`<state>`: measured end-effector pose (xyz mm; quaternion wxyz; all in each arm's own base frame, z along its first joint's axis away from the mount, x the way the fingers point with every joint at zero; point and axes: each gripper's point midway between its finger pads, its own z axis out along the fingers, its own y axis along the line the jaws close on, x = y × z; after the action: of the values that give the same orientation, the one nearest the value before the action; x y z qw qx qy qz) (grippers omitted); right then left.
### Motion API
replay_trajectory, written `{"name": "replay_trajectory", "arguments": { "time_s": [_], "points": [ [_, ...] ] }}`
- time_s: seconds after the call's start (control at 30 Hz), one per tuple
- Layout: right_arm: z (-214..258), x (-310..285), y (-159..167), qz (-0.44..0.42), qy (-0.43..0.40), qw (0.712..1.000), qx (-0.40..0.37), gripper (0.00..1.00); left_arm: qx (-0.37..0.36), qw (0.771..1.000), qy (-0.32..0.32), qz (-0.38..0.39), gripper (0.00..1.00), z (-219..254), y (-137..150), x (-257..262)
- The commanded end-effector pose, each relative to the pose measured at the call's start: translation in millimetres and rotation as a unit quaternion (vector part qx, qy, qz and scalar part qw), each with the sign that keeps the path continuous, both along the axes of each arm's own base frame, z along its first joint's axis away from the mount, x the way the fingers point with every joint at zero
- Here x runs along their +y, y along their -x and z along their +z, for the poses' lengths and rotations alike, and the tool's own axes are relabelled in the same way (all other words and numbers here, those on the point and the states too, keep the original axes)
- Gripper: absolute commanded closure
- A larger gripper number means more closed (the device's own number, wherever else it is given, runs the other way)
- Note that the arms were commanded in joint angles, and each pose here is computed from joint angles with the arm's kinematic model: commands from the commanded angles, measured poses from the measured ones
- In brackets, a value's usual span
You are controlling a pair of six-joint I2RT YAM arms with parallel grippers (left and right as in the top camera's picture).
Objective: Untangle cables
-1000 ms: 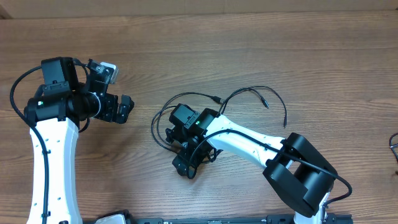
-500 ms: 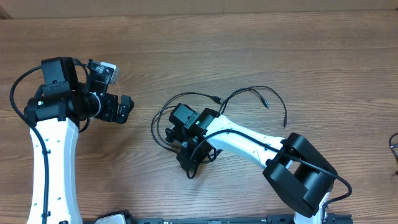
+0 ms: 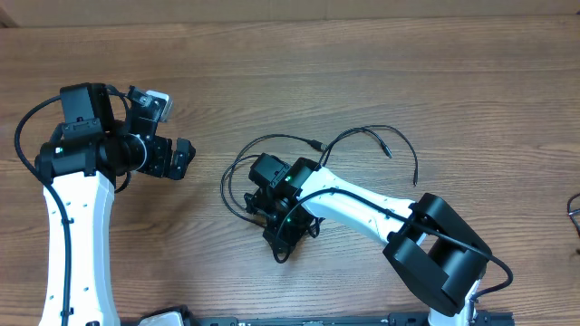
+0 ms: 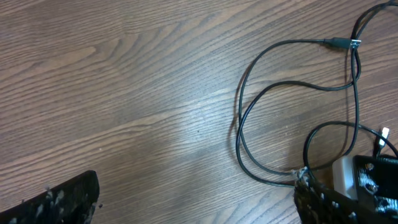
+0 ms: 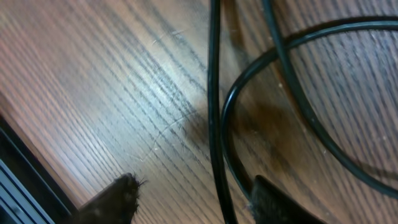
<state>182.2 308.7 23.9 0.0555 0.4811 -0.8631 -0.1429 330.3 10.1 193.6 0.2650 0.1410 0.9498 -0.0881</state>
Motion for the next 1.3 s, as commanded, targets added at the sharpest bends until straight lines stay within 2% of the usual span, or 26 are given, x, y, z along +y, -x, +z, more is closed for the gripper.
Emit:
{"name": "replay_trajectory", "arguments": {
  "time_s": [0.0,0.03,0.13,0.17,0.23,0.53,0.8,1.0,1.27],
  "points": [
    [-1,1,3,0.012,-0.003,1.0,0.001,0.59,-0.004,1.0,0.004,-0.008,0.0,1,-2,-1],
    [-1,1,3,0.012,-0.003,1.0,0.001,0.63,-0.004,1.0,0.004,-0.008,0.0,1,-2,-1],
    [-1,1,3,0.012,-0.003,1.0,0.001,0.87,-0.004,1.0,0.004,-0.008,0.0,1,-2,-1],
    [-1,1,3,0.012,-0.003,1.0,0.001,0.92,-0.004,1.0,0.004,-0.008,0.0,1,-2,-1],
    [-1,1,3,0.012,-0.004,1.0,0.001,0.96,-0.004,1.0,0.004,-0.008,0.0,1,-2,-1],
    [0,1,3,0.009,-0.004,1.0,0.003,0.96,-0.004,1.0,0.004,-0.008,0.0,1,-2,-1],
    [16,0,-6,-0.03,0.012,0.999,-0.001,0.96,-0.004,1.0,0.004,-0.008,0.0,1,-2,-1],
    [71,-5,-38,-0.074,0.011,0.996,-0.04,0.96,-0.004,1.0,0.004,-0.008,0.0,1,-2,-1],
    [194,-9,-90,-0.141,-0.07,0.981,-0.116,0.96,-0.004,1.0,0.004,-0.008,0.0,1,-2,-1]
  ]
}}
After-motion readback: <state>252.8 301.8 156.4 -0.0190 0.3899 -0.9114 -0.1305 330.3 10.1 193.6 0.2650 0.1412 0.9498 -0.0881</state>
